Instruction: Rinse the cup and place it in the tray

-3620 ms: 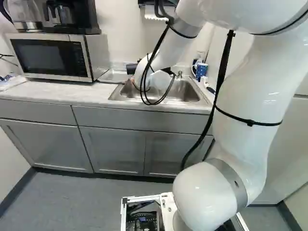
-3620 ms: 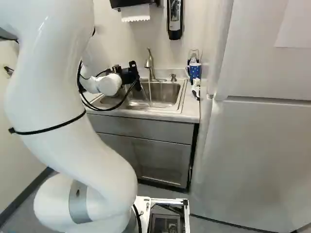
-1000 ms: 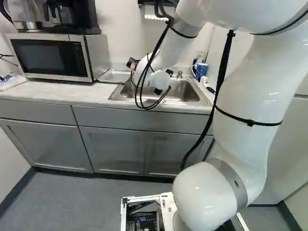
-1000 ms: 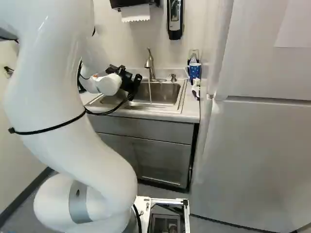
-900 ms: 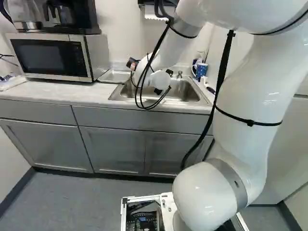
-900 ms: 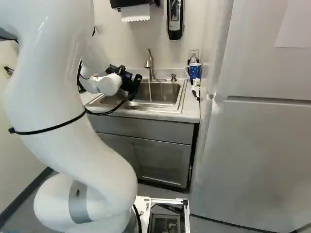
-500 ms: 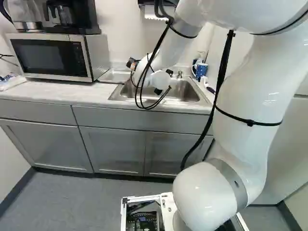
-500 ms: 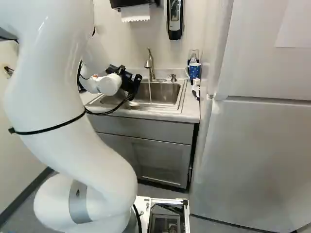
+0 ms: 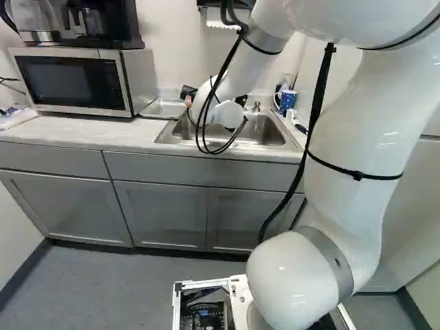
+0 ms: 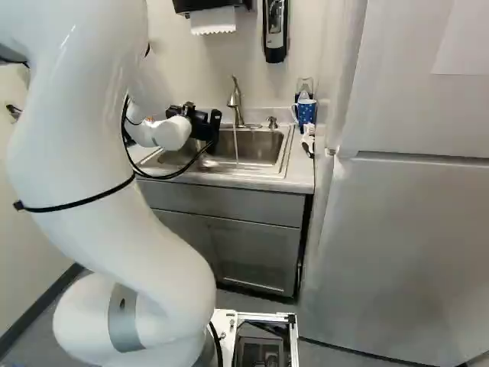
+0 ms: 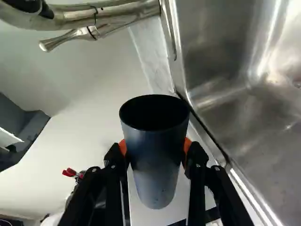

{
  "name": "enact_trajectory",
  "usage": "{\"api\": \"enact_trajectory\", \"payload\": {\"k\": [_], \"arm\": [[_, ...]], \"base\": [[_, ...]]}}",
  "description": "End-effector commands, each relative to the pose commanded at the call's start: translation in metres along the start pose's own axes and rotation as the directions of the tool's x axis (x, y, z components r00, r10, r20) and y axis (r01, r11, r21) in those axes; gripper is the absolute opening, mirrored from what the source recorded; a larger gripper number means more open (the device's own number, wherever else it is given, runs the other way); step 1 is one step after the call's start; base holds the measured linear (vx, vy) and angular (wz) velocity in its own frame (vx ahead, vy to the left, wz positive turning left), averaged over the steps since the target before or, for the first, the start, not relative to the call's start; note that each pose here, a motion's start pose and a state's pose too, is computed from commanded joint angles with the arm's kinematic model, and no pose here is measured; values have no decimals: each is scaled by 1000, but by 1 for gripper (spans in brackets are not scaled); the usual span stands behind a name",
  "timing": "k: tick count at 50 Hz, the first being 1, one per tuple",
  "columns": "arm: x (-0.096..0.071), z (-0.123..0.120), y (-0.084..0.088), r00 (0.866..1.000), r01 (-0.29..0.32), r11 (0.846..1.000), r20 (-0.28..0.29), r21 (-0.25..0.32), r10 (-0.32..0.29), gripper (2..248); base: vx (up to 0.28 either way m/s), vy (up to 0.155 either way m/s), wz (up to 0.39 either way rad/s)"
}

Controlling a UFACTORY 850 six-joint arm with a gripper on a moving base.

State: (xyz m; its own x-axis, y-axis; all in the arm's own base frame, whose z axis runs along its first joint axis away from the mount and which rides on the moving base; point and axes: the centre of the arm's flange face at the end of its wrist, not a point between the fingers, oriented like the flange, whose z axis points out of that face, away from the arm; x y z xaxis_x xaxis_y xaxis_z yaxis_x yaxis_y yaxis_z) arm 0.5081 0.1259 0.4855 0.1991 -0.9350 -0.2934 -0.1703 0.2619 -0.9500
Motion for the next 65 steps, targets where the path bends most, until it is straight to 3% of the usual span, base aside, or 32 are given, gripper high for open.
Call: {"api": "enact_trajectory", "payload": {"k": [16,32,48,65], "arm": [[0,0,0,986,167,986,0,0,-167,125],[0,0,0,944,330,944,0,0,-330,125],[0,0,0,876,483,876,0,0,-483,125],[0,0,0,776,631,776,0,0,-631,125]], "base": [[0,0,0],[0,0,0],[0,0,0],[0,0,0]]}}
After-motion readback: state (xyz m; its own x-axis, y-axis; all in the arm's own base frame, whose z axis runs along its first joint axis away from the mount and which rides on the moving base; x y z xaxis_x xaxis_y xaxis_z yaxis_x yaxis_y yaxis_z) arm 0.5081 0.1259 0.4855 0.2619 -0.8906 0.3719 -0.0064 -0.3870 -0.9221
